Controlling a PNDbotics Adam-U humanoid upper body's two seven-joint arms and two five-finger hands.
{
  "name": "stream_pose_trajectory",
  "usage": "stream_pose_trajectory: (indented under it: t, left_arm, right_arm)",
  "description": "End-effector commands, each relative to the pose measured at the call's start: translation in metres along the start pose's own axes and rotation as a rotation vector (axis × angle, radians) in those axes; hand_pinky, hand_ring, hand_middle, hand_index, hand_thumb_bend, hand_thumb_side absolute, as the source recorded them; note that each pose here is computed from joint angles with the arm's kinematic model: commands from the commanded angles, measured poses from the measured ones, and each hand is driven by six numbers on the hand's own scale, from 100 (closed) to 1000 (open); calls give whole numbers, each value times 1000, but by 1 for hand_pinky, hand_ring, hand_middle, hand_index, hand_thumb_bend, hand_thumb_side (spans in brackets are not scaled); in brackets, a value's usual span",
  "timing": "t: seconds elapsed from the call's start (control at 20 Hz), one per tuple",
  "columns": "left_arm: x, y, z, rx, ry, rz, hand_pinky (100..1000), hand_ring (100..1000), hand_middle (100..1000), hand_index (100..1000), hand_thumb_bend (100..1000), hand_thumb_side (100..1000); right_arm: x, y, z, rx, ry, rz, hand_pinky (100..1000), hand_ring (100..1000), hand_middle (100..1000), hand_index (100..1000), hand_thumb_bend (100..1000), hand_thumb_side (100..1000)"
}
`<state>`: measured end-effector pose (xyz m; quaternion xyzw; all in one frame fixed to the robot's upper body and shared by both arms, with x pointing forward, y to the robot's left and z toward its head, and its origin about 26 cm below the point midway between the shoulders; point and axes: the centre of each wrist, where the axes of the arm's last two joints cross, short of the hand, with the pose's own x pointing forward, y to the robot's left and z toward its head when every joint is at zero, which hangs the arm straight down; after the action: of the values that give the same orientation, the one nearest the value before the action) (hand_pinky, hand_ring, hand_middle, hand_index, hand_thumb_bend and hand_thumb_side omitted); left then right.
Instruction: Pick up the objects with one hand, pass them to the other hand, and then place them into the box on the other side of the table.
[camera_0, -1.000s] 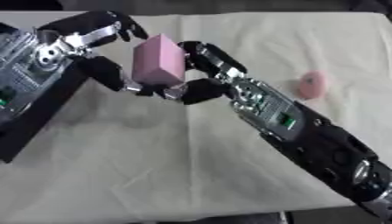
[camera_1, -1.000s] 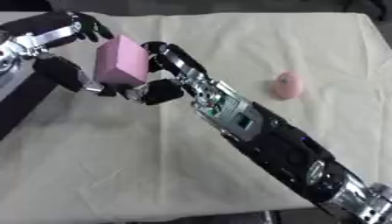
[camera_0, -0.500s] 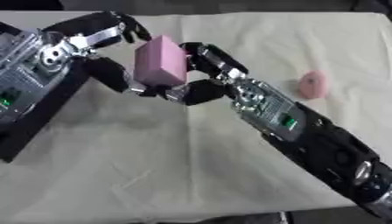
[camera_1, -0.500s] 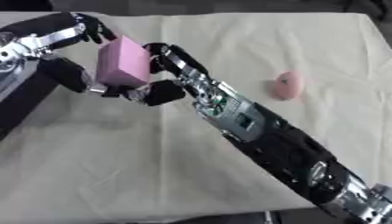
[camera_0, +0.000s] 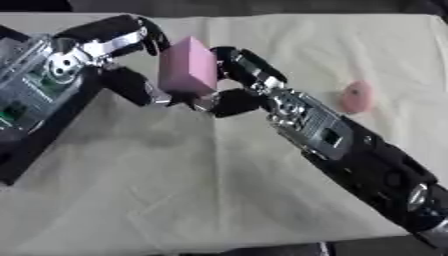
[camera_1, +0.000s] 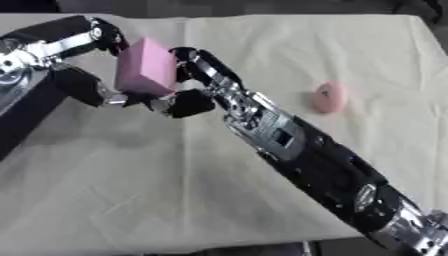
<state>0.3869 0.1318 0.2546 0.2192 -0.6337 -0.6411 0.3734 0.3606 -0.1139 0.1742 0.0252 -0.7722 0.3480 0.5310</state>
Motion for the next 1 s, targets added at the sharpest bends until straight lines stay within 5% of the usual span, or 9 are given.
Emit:
stream_pose_trajectory:
  t: [0.05, 0.6, 1.0]
  left_arm:
    - [4, 14, 3, 41, -15, -4, 807, 716, 653, 587, 288, 319]
    - [6, 13, 2, 31, -30, 15, 793, 687, 611, 494, 250, 295]
    - [3, 12, 4, 34, -11, 26, 782, 671, 589, 445, 239, 224]
  right_arm:
    - [8, -1, 0, 10, -27, 4, 783, 614, 638, 545, 372, 100]
    - [7, -1, 1, 6, -21, 1, 784, 616, 642, 549, 376, 100]
    - [7, -4, 2, 13, -15, 21, 793, 660, 733, 662, 535, 100]
